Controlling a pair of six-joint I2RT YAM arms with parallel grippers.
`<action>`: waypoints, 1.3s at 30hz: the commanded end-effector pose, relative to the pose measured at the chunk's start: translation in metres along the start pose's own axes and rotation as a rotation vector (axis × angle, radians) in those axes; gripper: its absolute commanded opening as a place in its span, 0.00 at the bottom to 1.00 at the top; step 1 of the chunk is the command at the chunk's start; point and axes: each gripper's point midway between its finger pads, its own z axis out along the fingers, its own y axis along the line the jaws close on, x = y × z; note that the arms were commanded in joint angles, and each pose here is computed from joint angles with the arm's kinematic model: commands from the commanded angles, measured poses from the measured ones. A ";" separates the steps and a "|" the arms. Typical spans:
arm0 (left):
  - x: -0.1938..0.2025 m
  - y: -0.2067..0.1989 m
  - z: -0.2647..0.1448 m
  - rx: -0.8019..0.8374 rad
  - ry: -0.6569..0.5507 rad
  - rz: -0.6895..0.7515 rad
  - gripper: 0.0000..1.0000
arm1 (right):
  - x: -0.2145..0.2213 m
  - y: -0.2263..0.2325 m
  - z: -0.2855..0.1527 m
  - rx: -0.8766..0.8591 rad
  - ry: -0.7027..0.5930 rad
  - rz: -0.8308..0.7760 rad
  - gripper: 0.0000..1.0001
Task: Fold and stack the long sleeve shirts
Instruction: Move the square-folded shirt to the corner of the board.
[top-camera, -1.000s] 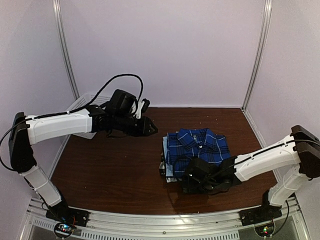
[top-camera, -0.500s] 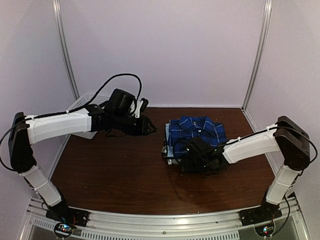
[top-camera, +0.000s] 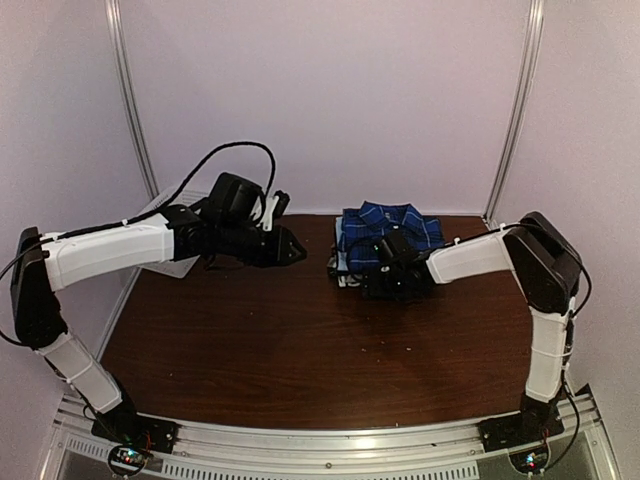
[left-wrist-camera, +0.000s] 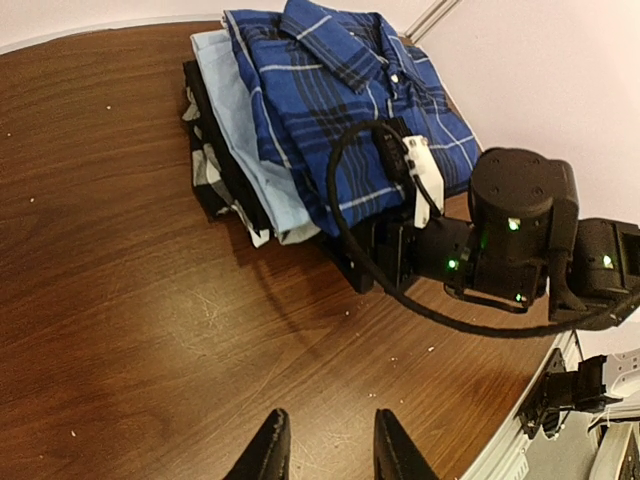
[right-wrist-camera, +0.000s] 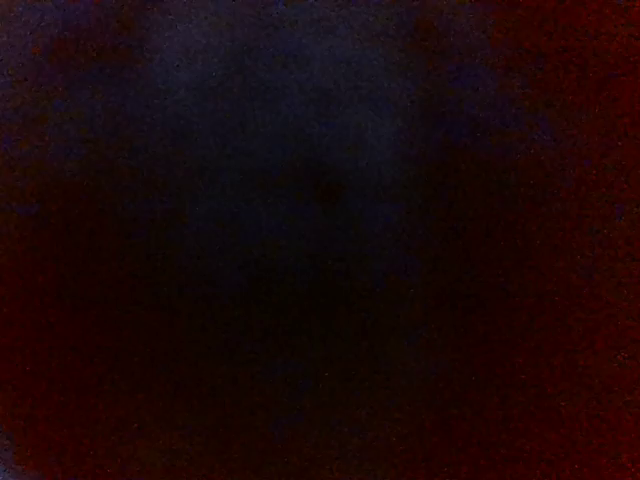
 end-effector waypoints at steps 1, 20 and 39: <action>-0.006 0.001 -0.009 0.000 -0.030 0.020 0.31 | 0.023 -0.023 0.034 0.020 0.146 -0.012 0.79; -0.004 0.006 -0.013 -0.012 -0.034 0.012 0.31 | -0.029 -0.063 0.074 0.082 0.166 -0.038 0.79; -0.008 0.010 -0.021 -0.039 -0.063 0.001 0.48 | -0.076 -0.027 -0.016 -0.066 0.050 -0.032 1.00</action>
